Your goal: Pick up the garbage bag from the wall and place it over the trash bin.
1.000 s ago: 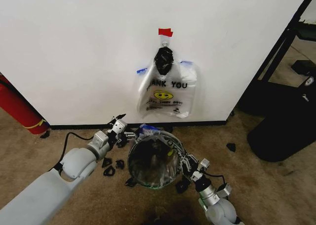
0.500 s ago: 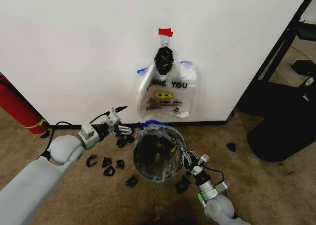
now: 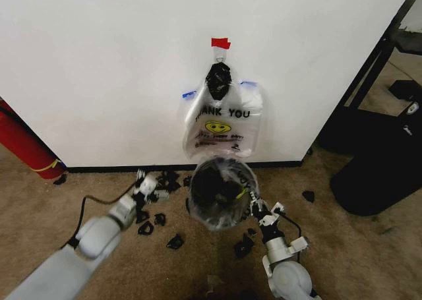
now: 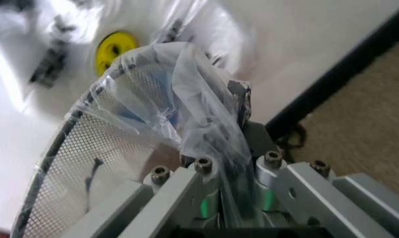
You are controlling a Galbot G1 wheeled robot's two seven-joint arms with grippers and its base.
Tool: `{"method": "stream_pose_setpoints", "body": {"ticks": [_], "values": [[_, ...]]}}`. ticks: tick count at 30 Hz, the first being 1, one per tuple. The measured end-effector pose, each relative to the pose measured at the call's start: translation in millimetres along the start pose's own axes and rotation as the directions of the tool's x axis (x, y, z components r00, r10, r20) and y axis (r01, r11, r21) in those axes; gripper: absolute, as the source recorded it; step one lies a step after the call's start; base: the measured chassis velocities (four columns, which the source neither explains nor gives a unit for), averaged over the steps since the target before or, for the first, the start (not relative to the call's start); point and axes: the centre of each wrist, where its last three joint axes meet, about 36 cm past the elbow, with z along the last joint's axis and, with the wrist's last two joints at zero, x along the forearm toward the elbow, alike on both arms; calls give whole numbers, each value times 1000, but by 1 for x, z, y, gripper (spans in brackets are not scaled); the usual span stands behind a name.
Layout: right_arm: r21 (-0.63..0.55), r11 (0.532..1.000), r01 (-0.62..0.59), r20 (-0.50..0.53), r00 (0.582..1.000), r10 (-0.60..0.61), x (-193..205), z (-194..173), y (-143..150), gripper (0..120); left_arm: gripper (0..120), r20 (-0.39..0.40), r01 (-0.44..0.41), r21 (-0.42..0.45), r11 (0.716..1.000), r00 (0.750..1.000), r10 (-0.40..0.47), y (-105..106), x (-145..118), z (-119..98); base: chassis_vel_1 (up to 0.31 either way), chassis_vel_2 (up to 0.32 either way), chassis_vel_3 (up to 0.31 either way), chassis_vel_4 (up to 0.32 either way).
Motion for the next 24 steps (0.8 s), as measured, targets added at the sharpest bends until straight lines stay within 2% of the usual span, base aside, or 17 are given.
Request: {"method": "stream_pose_setpoints", "body": {"ticks": [2,5,7,14,24], "values": [[-25,999,-32,-14,999,32,-1,-3,10,1,100,6,5,-3,1000,1000,-5,-1,2,1,0,0,0,0],[-57,995,-84,-57,995,80,-3,-11,35,1,100,3,86,15,996,996,-86,-8,0,1,0,0,0,0],[-50,991,-127,-73,990,124,-6,-13,41,1,100,1,117,21,993,993,-117,-13,-2,-2,0,0,0,0],[14,970,-242,-110,964,242,-20,-9,51,1,100,10,116,17,993,993,-116,-31,1,-7,0,0,0,0],[62,961,-271,-142,950,277,-35,-5,54,2,100,34,108,42,993,993,-110,-45,-1,-12,0,0,0,0]]}}
